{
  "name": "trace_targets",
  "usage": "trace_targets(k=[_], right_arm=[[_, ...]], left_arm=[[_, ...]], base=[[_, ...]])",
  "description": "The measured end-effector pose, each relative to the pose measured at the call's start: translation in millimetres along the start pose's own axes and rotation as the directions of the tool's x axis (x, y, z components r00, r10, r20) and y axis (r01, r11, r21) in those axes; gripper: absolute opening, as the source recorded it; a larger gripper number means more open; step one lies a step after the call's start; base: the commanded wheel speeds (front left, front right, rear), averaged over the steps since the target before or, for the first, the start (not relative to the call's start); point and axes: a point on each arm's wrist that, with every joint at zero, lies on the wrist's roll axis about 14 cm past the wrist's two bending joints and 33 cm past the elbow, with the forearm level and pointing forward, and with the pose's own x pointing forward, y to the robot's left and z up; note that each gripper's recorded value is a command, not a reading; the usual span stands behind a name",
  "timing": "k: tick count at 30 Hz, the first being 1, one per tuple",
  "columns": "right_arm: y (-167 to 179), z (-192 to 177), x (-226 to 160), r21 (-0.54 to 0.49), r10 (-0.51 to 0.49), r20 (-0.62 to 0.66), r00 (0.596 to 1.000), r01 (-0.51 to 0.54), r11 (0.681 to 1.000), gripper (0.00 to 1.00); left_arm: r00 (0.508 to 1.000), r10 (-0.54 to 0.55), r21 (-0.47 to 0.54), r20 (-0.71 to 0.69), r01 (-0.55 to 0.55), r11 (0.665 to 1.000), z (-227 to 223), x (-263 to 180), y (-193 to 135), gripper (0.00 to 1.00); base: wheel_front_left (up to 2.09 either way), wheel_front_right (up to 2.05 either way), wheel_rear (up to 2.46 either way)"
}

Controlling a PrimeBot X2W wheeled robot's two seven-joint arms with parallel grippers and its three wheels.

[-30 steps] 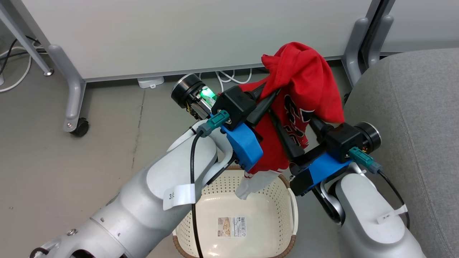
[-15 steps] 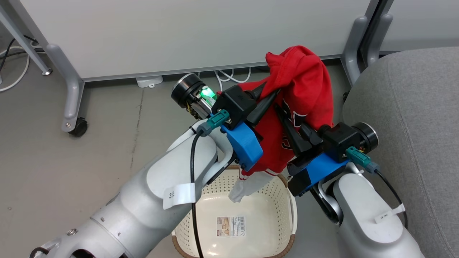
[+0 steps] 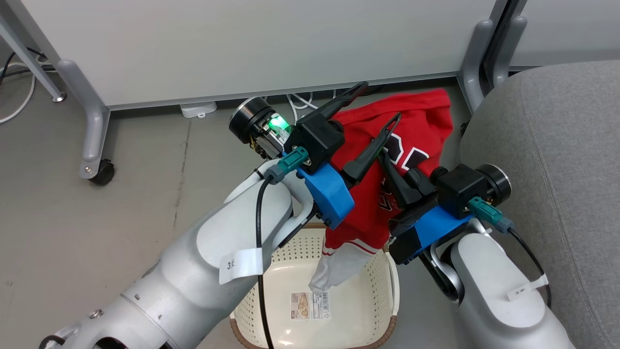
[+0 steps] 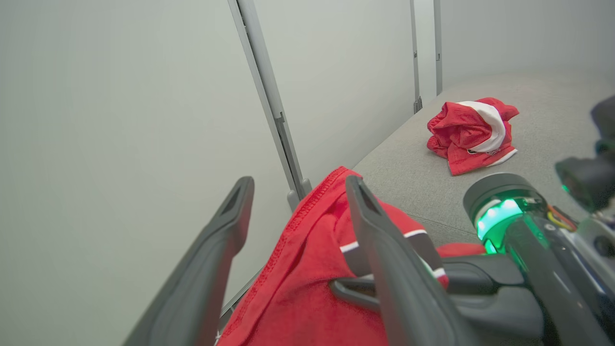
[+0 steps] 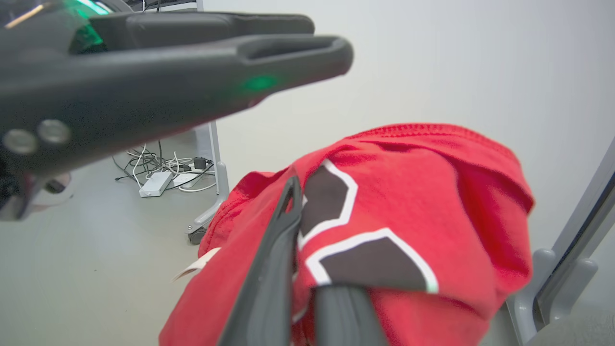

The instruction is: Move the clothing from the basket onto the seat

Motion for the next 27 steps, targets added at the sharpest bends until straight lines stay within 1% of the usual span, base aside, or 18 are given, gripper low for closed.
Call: trace_targets(k=[6, 13, 21, 27], right_arm=[[-4.9, 1.3, -2.5, -0.002, -0.014, 0.002, 1.000, 0.014, 1.000, 0.00], [-19.2, 3.1, -9.6, -0.001, -0.059, 0.006, 0.998, 0.059, 0.998, 0.00], [-53.6, 3.0, -24.3, -0.003, -0.158, 0.008, 0.987, 0.158, 0.987, 0.00], [-86.9, 0.9, -47.1, -0.013, -0.262, -0.001, 0.965, 0.262, 0.965, 0.00]], left_arm=[[1.000, -0.007, 0.001, 0.000, 0.007, 1.000, -0.6, 1.6, -2.4, 1.00], [1.000, -0.025, -0.009, -0.004, 0.025, 1.000, -5.1, 6.0, -8.9, 1.00], [0.997, -0.079, -0.025, -0.013, 0.078, 0.997, -16.5, 18.8, -22.5, 1.00], [0.990, -0.138, -0.043, -0.012, 0.138, 0.990, -23.7, 33.1, -39.3, 1.00]], base=[[0.00, 0.00, 0.00], [0.00, 0.00, 0.00], [0.00, 0.00, 0.00], [0.00, 0.00, 0.00]])
